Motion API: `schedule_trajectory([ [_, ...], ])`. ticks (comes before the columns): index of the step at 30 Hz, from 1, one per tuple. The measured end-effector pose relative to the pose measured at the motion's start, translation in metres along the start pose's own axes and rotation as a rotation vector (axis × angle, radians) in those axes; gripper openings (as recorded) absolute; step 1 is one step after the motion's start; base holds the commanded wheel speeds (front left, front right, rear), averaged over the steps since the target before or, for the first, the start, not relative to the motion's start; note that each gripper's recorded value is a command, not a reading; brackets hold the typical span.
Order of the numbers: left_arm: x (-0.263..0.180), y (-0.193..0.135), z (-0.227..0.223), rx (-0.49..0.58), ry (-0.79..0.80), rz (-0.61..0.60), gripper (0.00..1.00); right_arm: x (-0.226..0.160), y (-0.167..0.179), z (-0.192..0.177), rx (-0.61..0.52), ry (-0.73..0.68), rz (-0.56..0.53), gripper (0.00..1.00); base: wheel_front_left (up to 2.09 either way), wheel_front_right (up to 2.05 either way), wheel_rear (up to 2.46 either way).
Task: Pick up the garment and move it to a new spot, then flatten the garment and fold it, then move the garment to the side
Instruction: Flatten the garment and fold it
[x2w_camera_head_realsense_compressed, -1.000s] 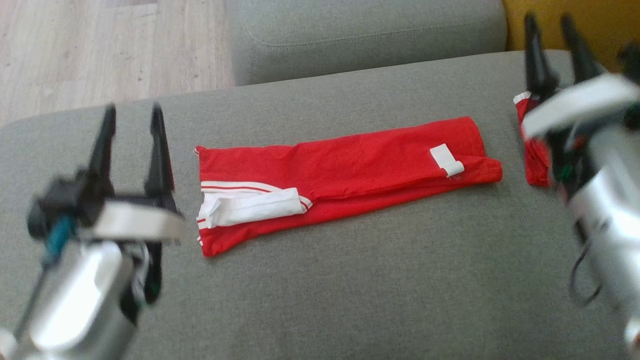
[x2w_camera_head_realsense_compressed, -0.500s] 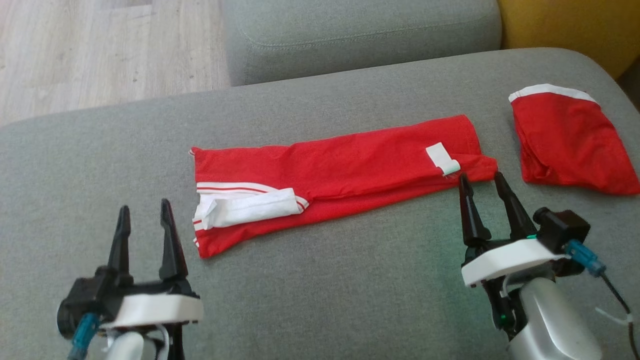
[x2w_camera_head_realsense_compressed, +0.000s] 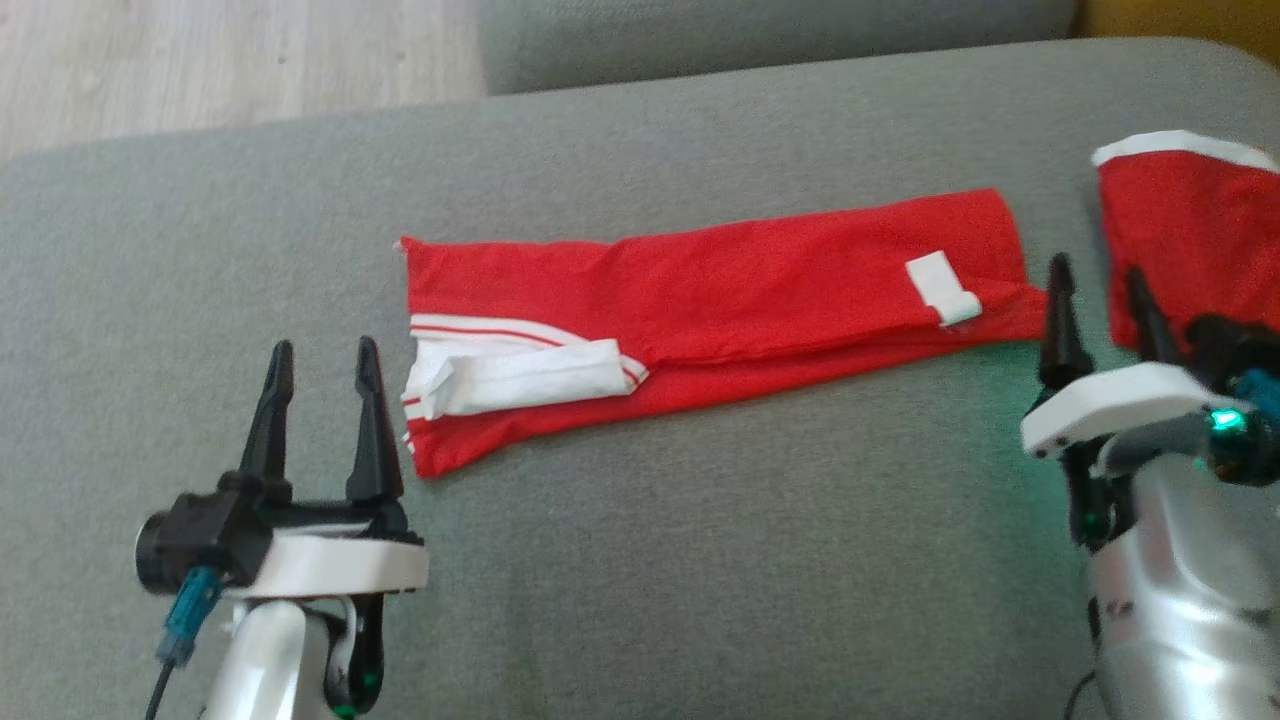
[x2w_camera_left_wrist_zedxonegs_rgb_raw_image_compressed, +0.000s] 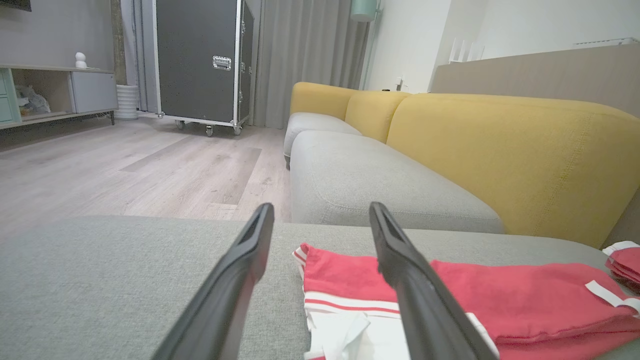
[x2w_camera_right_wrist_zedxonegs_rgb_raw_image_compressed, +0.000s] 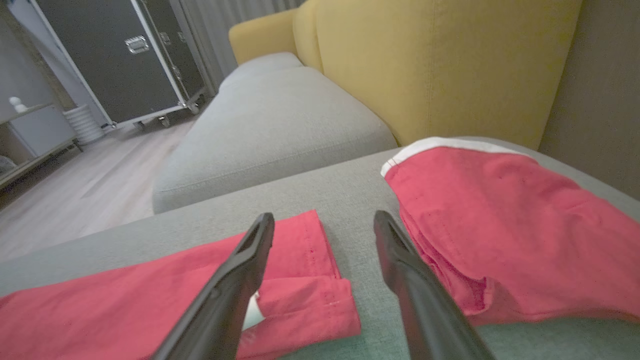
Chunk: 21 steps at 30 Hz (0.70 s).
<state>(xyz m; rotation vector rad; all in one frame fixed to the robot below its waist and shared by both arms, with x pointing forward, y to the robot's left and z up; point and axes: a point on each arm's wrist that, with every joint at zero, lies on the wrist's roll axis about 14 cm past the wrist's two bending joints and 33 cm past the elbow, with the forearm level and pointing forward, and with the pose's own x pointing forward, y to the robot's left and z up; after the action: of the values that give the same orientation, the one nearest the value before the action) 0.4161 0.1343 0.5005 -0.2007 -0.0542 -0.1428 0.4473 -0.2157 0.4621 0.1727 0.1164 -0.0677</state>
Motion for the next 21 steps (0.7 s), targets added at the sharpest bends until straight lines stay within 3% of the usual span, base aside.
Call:
schedule_trajectory([
  [5,0.004,0.006,-0.007,0.003,0.018,0.01,1.0,0.021,-0.017,-0.028,0.028,0.14,-0.079,1.0,0.0,0.0,0.0],
  [11,0.003,0.017,-0.016,0.005,0.044,0.038,1.0,0.03,-0.015,-0.067,0.033,0.307,-0.098,1.0,0.0,0.0,0.0],
  [21,0.004,0.026,-0.021,0.001,0.054,0.054,1.0,0.034,-0.01,-0.092,0.022,0.43,-0.096,1.0,0.0,0.0,0.0],
])
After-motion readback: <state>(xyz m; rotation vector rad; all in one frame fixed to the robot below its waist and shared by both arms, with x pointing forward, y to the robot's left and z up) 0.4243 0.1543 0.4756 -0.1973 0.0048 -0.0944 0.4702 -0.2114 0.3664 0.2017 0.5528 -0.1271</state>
